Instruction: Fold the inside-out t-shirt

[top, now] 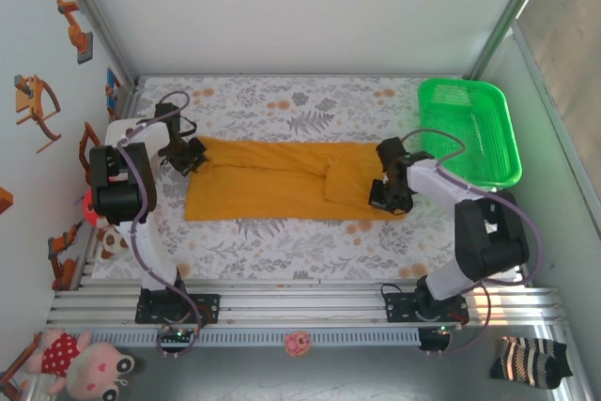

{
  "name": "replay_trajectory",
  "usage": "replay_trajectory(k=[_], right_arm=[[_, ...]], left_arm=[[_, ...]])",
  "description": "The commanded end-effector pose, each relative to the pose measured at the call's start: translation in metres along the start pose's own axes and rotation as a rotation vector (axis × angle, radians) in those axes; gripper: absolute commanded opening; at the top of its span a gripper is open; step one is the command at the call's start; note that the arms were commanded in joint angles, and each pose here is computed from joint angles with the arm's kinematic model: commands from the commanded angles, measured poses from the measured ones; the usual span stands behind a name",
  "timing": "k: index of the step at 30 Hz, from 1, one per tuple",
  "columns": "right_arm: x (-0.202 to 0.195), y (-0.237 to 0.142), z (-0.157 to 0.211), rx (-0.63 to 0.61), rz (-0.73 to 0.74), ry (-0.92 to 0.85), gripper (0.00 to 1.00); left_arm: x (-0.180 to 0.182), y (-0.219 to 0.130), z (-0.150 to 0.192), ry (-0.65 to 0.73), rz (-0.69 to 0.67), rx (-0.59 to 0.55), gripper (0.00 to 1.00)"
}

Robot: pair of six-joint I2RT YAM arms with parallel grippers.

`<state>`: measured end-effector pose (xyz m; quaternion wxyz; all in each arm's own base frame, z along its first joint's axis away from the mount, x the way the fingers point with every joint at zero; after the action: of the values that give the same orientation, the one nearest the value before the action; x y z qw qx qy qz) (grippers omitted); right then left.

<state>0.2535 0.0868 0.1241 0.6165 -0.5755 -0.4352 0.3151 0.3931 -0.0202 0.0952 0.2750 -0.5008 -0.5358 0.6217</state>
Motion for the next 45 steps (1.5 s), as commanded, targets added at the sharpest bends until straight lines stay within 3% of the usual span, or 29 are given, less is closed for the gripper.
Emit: replay_trajectory(k=[1, 10, 12, 15, 20, 23, 29, 34, 41, 45], right_arm=[[-0.008, -0.024, -0.002, -0.032, -0.019, -0.014, 0.0], [-0.038, 0.0, 0.005, 0.033, 0.11, 0.023, 0.0], [-0.041, -0.001, 0.004, 0.04, 0.102, 0.035, 0.22], [-0.035, -0.018, -0.003, 0.012, 0.07, 0.031, 0.34], [-0.009, -0.064, -0.022, -0.068, -0.051, -0.015, 0.34], [0.013, -0.079, -0.039, -0.114, -0.166, -0.054, 0.33], [0.061, -0.057, -0.069, -0.086, -0.462, -0.035, 0.25], [0.071, -0.013, -0.076, -0.045, -0.599, 0.039, 0.2], [0.047, 0.037, -0.065, -0.025, -0.457, 0.042, 0.18], [0.047, 0.039, -0.065, -0.001, -0.441, 0.021, 0.17]], left_arm=[[0.001, 0.001, 0.004, 0.018, -0.01, 0.009, 0.0], [-0.004, -0.018, 0.015, 0.046, 0.043, -0.015, 0.0], [-0.003, -0.02, 0.02, 0.052, 0.048, 0.004, 0.0], [-0.002, -0.025, 0.028, 0.047, 0.065, 0.033, 0.0], [-0.009, -0.056, 0.026, 0.035, 0.114, -0.052, 0.32], [-0.025, -0.068, 0.014, 0.029, 0.182, -0.094, 0.41], [-0.057, -0.054, -0.013, 0.054, 0.234, -0.104, 0.48], [-0.053, -0.026, -0.014, 0.03, 0.221, -0.065, 0.49], [-0.02, 0.008, 0.01, -0.022, 0.137, 0.003, 0.5], [-0.003, 0.016, 0.022, -0.052, 0.102, 0.03, 0.49]])
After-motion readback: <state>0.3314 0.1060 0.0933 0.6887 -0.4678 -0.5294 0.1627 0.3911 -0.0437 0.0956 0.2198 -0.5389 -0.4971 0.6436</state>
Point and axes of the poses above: each hand's point on the last joint's axis, 136 mm out from that joint toward the fingers, its own y axis out along the fingers, its own x axis along the line the jaws close on, z = x × y, the point moved 8 cm from there along -y, back along the fingers, and after that the axes turned 13 degrees about y, right-handed, at the moved point
